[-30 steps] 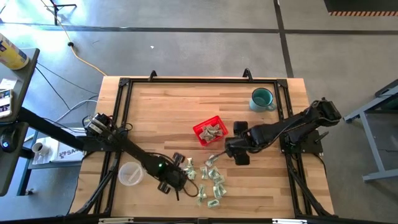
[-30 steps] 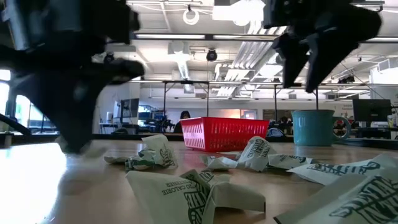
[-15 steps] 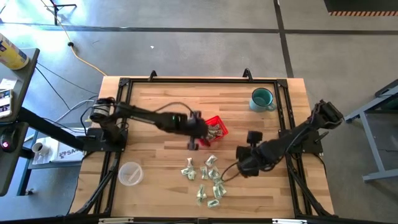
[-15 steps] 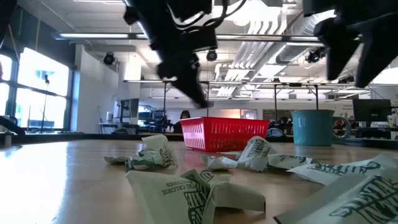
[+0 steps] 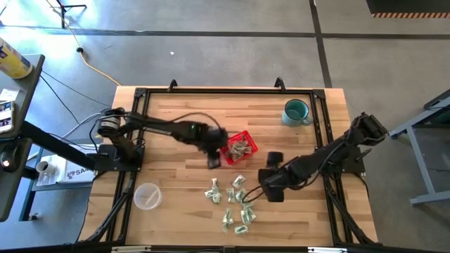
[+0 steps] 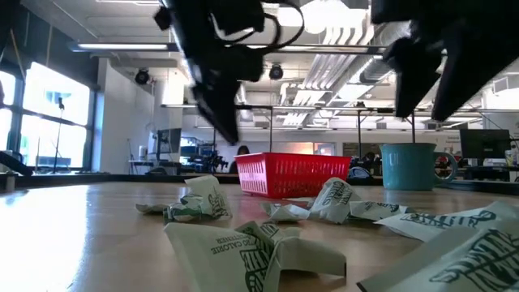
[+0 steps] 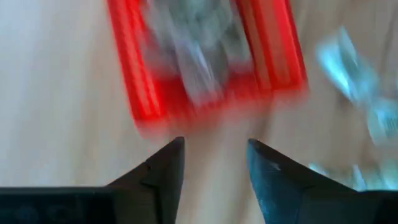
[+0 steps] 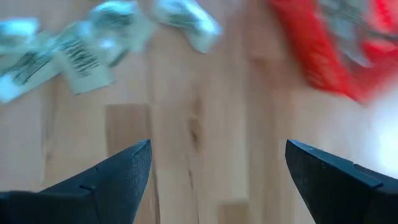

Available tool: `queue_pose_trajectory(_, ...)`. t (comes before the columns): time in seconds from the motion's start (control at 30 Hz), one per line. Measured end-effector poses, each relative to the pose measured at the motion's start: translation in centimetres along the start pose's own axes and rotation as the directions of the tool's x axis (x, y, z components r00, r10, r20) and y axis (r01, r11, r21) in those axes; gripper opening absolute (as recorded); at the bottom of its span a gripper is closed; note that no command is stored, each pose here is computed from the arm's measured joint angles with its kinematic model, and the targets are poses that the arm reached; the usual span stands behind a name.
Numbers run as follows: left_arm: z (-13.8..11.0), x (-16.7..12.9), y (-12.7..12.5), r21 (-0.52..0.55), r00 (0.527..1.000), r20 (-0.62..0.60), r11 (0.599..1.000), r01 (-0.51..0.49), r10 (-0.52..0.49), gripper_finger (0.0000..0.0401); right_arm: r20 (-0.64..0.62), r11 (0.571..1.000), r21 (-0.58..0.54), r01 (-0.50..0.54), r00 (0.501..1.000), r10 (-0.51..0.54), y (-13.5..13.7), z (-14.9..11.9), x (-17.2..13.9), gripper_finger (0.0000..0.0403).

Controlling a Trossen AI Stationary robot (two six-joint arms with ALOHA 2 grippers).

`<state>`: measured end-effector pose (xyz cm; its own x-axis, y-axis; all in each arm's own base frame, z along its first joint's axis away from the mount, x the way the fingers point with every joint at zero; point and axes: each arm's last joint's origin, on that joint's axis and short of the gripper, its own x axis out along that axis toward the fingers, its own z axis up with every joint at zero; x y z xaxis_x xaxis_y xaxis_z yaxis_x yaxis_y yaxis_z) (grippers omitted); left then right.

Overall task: Pick and place items into bin
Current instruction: Put the stevia packet into the red bin

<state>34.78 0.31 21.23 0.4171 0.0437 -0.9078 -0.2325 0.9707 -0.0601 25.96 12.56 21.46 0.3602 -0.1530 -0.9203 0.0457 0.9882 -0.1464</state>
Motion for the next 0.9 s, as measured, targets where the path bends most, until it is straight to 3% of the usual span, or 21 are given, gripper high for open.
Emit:
queue_pose_trajectory(0.07,-1.8,-0.6,-1.7,0.005,0.997,-0.071,1.000,0.003,-0.002,0.0215,0.024,0.993,-0.093,-0.078,0.996,0.081,0.0,-0.1,1.4,0.0358)
queue_pose_trajectory(0.2,-4.4,-1.8,-5.3,0.024,0.998,-0.055,1.000,-0.005,0.007,0.0211,0.105,0.952,-0.278,-0.132,0.981,0.166,-0.1,-0.1,3.1,0.0359)
queue_pose_trajectory(0.4,-7.8,-1.7,-8.9,-0.106,0.998,-0.061,0.994,-0.030,0.024,0.0190,0.296,0.919,-0.372,-0.133,0.921,0.253,-1.5,2.8,4.6,0.0353)
queue_pose_trajectory(0.57,-9.9,-1.6,-10.5,-0.213,0.997,-0.064,0.975,-0.061,0.048,0.0180,0.206,0.911,-0.385,-0.147,0.949,0.240,-3.0,4.2,7.6,0.0341)
queue_pose_trajectory(0.73,-10.8,-1.9,-11.6,-0.269,0.997,-0.063,0.961,-0.059,0.044,0.0177,0.149,0.850,-0.490,-0.192,0.943,0.299,-2.6,5.0,9.1,0.0322)
queue_pose_trajectory(0.9,-11.3,-2.1,-12.1,-0.306,0.997,-0.042,0.949,-0.078,0.069,0.0177,0.119,0.828,-0.523,-0.202,0.944,0.306,-2.3,5.1,10.4,0.0293)
